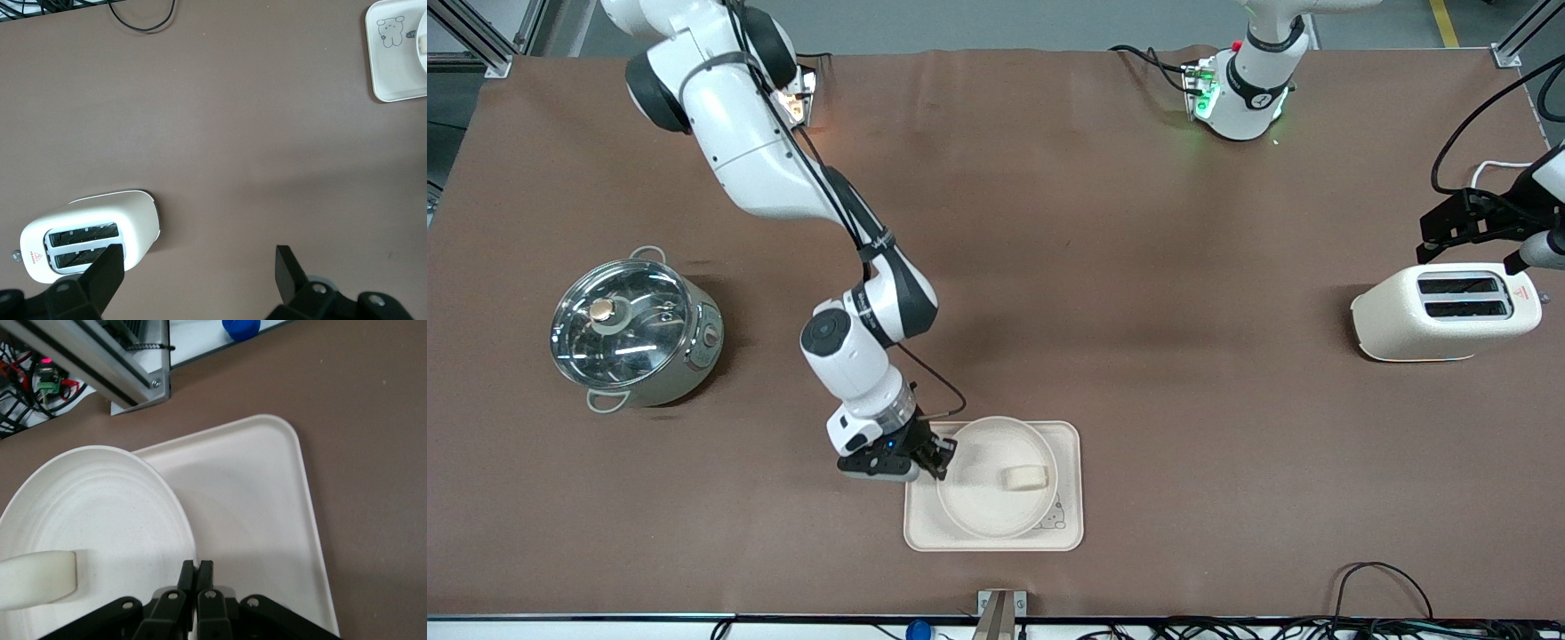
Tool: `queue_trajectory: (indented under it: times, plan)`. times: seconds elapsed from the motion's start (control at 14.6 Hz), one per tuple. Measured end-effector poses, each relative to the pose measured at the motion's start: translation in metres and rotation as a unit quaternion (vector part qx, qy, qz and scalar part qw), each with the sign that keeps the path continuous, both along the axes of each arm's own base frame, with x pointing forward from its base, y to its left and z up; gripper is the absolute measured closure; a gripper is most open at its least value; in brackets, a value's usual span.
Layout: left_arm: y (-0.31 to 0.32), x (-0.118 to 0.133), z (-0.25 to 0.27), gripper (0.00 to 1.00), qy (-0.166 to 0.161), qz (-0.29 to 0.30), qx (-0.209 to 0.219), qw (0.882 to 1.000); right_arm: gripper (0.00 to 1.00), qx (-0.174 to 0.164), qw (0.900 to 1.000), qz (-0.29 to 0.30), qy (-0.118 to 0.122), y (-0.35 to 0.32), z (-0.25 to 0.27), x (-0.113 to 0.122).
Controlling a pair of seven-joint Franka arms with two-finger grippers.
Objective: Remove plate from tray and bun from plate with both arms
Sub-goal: 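Lift the plate with the right gripper and set it beyond the tray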
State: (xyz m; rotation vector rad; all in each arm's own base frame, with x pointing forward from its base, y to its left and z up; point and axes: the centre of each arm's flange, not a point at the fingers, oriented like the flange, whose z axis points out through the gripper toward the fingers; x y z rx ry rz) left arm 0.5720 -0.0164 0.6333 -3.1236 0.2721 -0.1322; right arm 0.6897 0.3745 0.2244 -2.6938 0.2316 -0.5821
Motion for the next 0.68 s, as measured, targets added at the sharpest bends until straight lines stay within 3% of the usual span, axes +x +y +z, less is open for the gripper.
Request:
queue_trajectory:
  times: [0.41, 0.68]
  plan:
    - [0.000, 0.000, 0.000, 0.00, 0.000, 0.000, 0.000, 1.000, 0.96, 0.019, 0.999, 0.027, 0.005, 0.011, -0.047, -0.127]
    - [0.000, 0.000, 0.000, 0.00, 0.000, 0.000, 0.000, 1.000, 0.96, -0.001, 0.999, 0.044, 0.027, -0.006, -0.041, -0.184]
